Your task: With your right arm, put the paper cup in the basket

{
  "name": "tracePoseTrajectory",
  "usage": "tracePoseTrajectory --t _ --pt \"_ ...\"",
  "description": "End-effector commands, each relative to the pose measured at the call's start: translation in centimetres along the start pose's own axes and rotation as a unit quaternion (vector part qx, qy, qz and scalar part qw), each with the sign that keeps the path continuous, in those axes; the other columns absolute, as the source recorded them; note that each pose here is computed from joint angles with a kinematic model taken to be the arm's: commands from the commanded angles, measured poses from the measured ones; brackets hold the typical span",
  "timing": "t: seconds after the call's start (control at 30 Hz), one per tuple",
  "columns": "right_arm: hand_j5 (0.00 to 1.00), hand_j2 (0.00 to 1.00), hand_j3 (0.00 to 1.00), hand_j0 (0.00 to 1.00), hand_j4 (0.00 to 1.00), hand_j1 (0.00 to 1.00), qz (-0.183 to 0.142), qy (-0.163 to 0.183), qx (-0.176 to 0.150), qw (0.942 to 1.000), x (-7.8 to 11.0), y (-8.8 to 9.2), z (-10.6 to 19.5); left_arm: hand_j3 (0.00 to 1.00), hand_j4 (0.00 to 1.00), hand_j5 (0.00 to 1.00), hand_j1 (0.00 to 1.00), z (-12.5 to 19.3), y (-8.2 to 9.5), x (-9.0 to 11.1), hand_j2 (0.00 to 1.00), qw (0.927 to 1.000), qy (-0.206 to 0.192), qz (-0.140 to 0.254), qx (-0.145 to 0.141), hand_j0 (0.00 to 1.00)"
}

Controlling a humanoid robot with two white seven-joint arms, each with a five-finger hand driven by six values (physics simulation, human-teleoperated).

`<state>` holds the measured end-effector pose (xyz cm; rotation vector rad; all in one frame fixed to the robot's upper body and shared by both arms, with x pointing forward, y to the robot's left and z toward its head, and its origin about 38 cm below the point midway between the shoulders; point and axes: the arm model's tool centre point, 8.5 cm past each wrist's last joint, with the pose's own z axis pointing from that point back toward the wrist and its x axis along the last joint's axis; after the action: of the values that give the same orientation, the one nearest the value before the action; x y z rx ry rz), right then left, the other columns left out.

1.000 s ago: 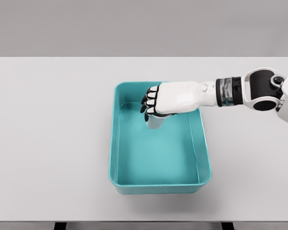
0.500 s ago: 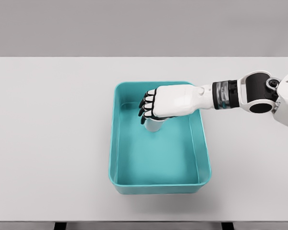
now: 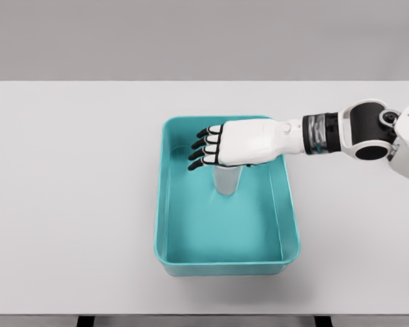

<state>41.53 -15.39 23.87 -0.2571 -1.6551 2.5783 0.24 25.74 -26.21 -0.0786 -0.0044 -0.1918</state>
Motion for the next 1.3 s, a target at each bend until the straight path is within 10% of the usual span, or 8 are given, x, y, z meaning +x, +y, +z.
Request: tracePoseTrajectory --t 0.0,1.0,1.17,1.27 --pt "1.00 1.00 1.00 1.00 1.00 1.00 -0.002 0.002 -0.002 1.0000 -0.1 0.0 0.1 1.00 1.00 1.00 1.00 0.0 0.0 0.0 1.00 1.0000 0.000 0.000 0.000 1.00" --pt "1.00 1.00 1.00 1.00 1.00 1.00 0.001 0.066 0.015 0.9977 -2.3 0.0 5.9 1.00 1.00 1.00 1.00 0.0 0.0 0.1 1.00 1.0000 -0.001 0.000 0.000 1.00" --pt "1.00 1.00 1.00 1.00 1.00 1.00 -0.054 0.143 0.012 0.9881 -3.3 1.3 13.8 1.00 1.00 1.00 1.00 0.0 0.0 0.1 1.00 1.0000 -0.001 -0.001 0.000 1.00" --pt "1.00 1.00 1.00 1.00 1.00 1.00 -0.136 0.208 0.011 0.9686 -2.1 4.2 21.1 1.00 1.00 1.00 1.00 0.0 0.0 0.1 1.00 1.0000 0.000 0.000 0.000 1.00"
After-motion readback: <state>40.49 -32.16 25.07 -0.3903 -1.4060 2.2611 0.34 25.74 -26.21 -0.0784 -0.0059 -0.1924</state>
